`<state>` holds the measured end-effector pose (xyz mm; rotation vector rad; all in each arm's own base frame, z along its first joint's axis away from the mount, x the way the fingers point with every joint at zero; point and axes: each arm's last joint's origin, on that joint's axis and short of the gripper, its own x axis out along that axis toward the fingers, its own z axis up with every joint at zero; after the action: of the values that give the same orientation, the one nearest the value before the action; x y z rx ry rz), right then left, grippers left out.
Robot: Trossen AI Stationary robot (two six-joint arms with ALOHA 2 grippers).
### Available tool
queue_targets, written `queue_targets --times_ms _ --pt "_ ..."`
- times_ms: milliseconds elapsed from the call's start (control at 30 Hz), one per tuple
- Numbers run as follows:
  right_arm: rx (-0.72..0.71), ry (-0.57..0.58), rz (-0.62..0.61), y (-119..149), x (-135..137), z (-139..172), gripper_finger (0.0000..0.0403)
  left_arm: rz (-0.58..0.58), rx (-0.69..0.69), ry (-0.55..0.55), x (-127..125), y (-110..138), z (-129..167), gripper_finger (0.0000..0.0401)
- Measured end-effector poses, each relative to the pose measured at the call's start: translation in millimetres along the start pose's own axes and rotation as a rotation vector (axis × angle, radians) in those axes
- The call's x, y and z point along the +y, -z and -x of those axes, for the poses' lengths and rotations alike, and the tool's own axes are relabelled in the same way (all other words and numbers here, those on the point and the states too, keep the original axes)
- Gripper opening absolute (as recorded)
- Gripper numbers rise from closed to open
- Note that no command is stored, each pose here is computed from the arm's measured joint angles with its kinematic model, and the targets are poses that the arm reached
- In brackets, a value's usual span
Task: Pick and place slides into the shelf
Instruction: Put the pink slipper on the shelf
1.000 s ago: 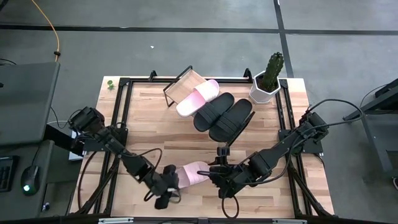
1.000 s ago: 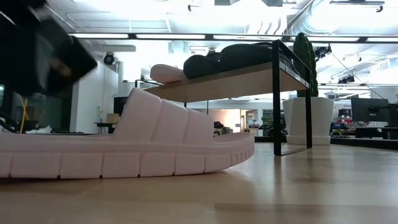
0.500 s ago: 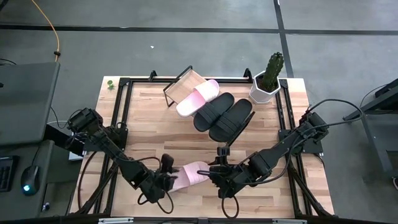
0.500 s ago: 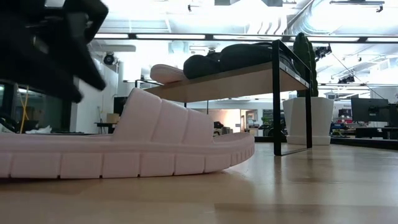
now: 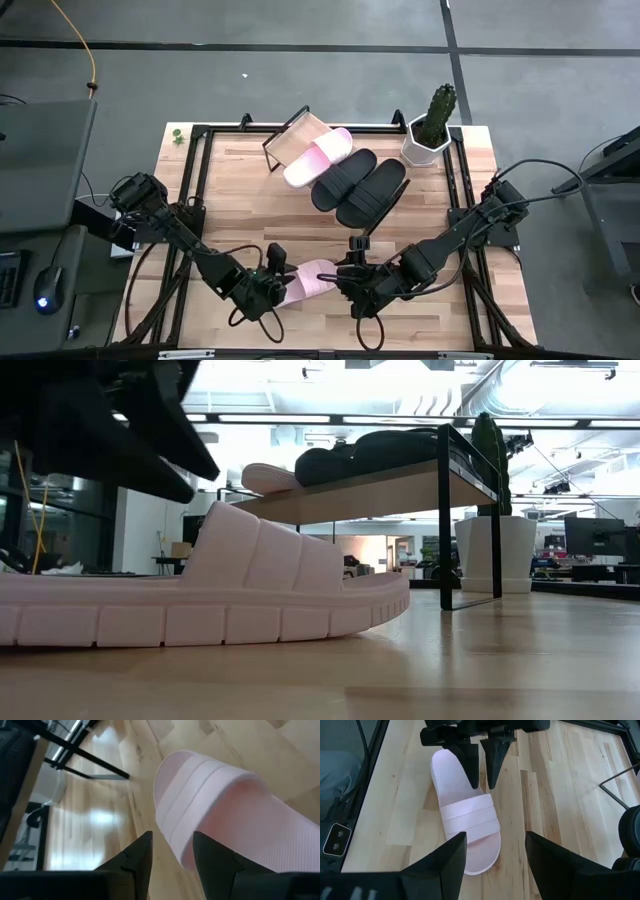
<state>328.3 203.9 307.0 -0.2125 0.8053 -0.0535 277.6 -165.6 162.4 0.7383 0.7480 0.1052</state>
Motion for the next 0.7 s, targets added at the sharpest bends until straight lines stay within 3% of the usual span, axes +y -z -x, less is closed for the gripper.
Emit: queue_targets --times_ms 367,700 --pt "0.001 -0.007 -0.004 0.4 1.4 0.7 0.0193 -0.025 -0.037 0.128 3.2 -2.4 -6.3 0.0136" --pt "0.001 -0.007 -0.004 0.4 1.3 0.6 0.0193 0.0 -0.033 0.104 7.5 -2.5 -9.6 0.0248"
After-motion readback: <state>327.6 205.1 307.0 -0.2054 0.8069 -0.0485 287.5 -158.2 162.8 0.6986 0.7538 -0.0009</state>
